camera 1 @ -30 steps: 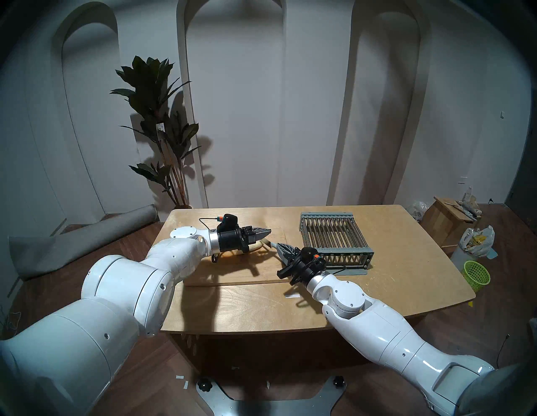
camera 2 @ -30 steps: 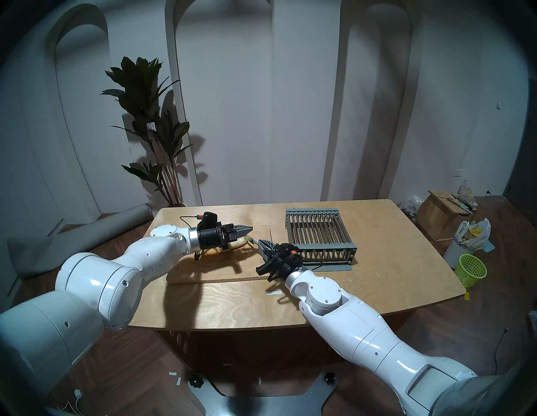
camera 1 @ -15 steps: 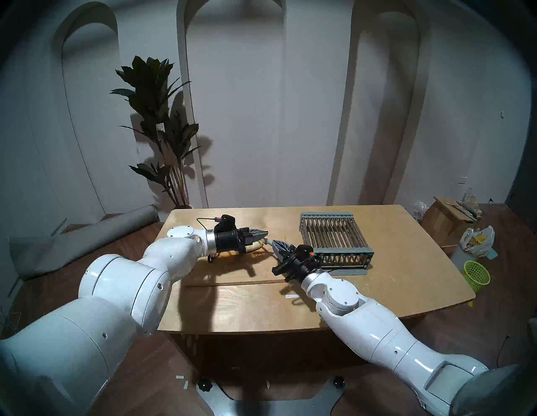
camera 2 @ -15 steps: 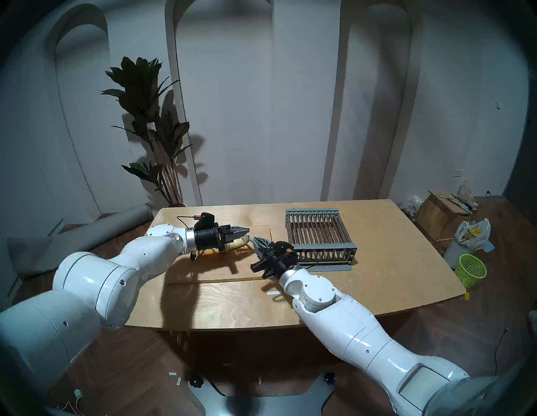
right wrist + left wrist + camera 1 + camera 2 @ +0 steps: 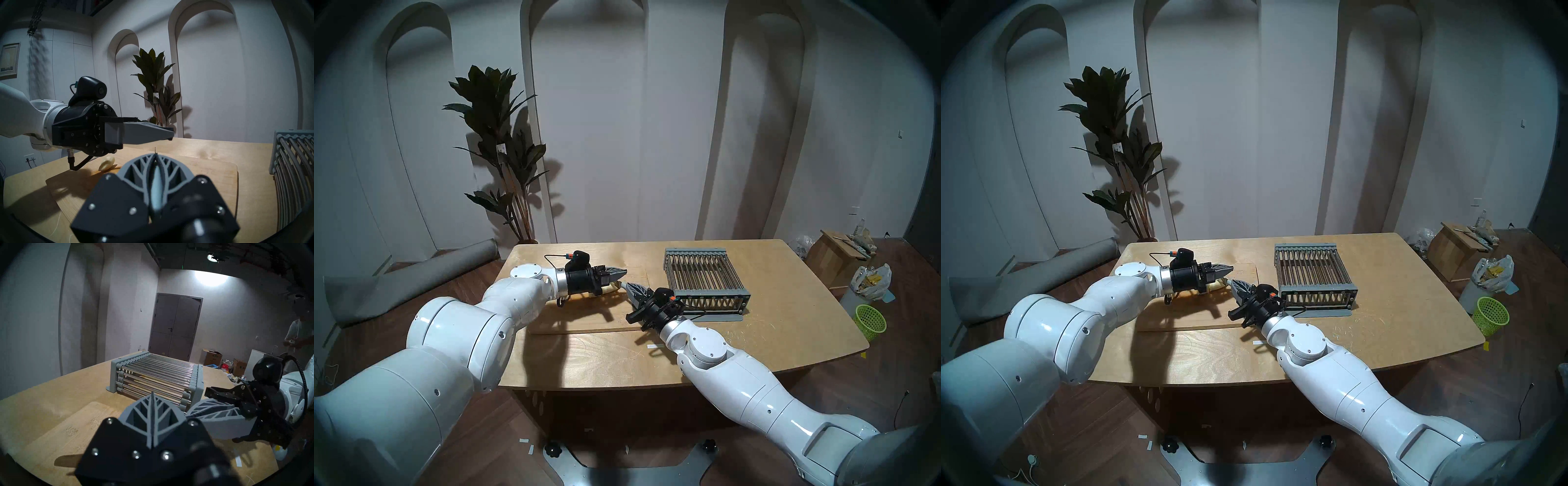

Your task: Cut the banana into four pieces on the cutting board

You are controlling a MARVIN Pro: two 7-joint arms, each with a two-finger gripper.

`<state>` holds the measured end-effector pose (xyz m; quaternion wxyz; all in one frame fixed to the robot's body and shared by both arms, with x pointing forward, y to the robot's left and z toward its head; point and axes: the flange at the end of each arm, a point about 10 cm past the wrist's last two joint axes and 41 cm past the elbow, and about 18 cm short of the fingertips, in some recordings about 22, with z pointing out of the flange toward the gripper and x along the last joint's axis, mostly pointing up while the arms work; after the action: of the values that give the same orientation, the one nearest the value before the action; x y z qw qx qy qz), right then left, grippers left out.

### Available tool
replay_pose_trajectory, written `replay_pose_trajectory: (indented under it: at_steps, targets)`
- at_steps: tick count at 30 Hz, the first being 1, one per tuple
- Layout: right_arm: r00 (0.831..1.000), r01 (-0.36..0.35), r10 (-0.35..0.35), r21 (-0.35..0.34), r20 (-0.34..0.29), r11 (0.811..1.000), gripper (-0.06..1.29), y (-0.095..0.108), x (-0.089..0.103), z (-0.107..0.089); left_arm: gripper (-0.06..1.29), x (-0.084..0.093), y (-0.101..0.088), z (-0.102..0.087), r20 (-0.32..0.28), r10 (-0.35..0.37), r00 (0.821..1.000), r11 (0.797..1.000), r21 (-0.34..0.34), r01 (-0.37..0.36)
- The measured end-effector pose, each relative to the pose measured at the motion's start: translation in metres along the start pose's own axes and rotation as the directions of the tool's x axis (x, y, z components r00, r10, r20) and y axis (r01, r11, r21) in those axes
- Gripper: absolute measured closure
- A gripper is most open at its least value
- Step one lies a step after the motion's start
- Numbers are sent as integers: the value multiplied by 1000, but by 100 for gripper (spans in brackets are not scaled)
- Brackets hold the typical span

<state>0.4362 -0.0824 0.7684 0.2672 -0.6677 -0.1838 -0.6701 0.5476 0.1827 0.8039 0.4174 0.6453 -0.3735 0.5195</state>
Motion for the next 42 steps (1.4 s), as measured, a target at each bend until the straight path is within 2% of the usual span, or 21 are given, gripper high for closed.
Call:
replay_pose_trajectory:
  at_steps: [7, 16, 25, 42]
  targets:
    - [1000, -4, 5, -2, 16, 1000, 116, 0, -6, 1, 126, -16, 6, 7, 63, 13, 998, 1000, -3, -13]
    - [999, -9, 9, -6, 44, 1000, 116, 3, -17, -2, 126, -30, 8, 0, 87, 20, 996, 1000, 6, -21]
    - [999, -15, 15, -15, 52, 1000, 116, 7, -20, 0, 126, -35, 7, -6, 97, 10, 995, 1000, 20, -12]
    - [997, -23, 26, -41, 69, 999, 116, 15, -26, -2, 126, -41, 10, 1, 112, -11, 994, 999, 38, 7]
